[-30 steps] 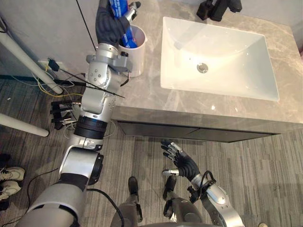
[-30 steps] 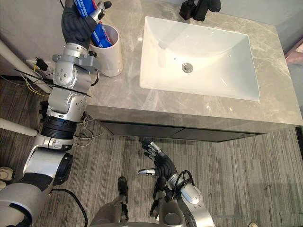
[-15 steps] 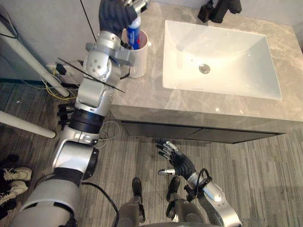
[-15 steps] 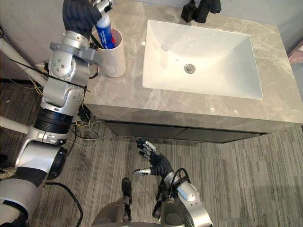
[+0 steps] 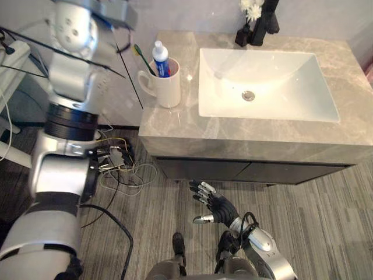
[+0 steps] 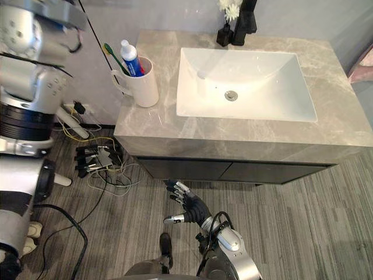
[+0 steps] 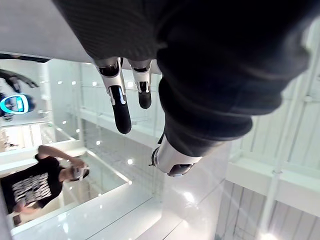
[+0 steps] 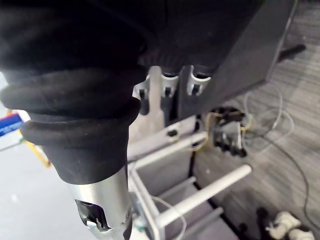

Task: Organize washtable

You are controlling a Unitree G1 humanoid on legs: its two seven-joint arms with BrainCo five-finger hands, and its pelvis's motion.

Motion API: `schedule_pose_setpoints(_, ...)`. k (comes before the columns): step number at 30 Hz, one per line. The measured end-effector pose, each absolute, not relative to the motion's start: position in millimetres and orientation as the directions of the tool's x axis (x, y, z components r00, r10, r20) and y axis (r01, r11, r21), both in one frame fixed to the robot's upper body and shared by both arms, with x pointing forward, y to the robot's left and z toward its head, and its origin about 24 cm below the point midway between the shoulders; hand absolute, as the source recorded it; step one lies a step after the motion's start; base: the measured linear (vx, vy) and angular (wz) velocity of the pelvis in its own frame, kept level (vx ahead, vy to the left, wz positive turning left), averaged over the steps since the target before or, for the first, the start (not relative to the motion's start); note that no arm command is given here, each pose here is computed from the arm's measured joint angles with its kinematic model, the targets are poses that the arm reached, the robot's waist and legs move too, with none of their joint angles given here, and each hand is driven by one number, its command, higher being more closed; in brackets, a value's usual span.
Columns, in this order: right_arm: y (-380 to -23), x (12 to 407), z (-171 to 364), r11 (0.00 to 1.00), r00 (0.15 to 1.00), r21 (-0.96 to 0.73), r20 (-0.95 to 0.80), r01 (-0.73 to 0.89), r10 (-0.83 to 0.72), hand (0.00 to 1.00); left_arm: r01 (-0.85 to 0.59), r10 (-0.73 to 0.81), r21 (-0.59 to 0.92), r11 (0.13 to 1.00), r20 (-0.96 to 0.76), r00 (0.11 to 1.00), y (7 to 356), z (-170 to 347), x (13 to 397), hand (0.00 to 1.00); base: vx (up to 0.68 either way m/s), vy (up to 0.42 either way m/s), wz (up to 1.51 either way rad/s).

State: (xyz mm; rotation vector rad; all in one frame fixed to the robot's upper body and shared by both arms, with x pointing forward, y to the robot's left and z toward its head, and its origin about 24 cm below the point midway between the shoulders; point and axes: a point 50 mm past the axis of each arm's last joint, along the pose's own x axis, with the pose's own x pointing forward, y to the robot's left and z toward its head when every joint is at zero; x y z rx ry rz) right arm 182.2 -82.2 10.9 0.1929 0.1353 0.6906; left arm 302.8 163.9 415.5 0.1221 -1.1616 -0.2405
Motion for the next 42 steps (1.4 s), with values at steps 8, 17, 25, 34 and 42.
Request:
schedule_pose_setpoints(8,-95,171,1,0.795,0.803,0.252,-0.096,-0.552,0.588,0.00,-0.038,-0.249,0.268,0.963,0.933,0.261,220,394,244,1.00,0.05,-0.002,0.10)
schedule_pose_setpoints(17,-104,173,-3,0.831,0.842,0.264,-0.105,-0.490,0.529,0.00,-0.002,0.010,-0.012,1.000,0.725,0.688,254,223,248,1.00,0.01,0.014,0.13)
schedule_pose_setpoints(25,-116,177,-3,0.872,0.880,0.249,-0.117,-0.422,0.459,0.00,0.208,-0.112,-0.170,0.963,0.448,0.887,190,135,253,1.00,0.04,0.008,0.00)
schedule_pose_setpoints(34,-119,182,-1,0.886,0.893,0.230,-0.115,-0.402,0.435,0.00,0.227,-0.154,-0.173,0.958,0.356,0.922,175,118,273,1.00,0.06,0.003,-0.10)
schedule_pose_setpoints(42,-119,186,3,0.888,0.897,0.220,-0.096,-0.404,0.432,0.00,0.242,-0.178,-0.118,0.963,0.395,0.901,168,138,295,1.00,0.06,0.024,-0.18)
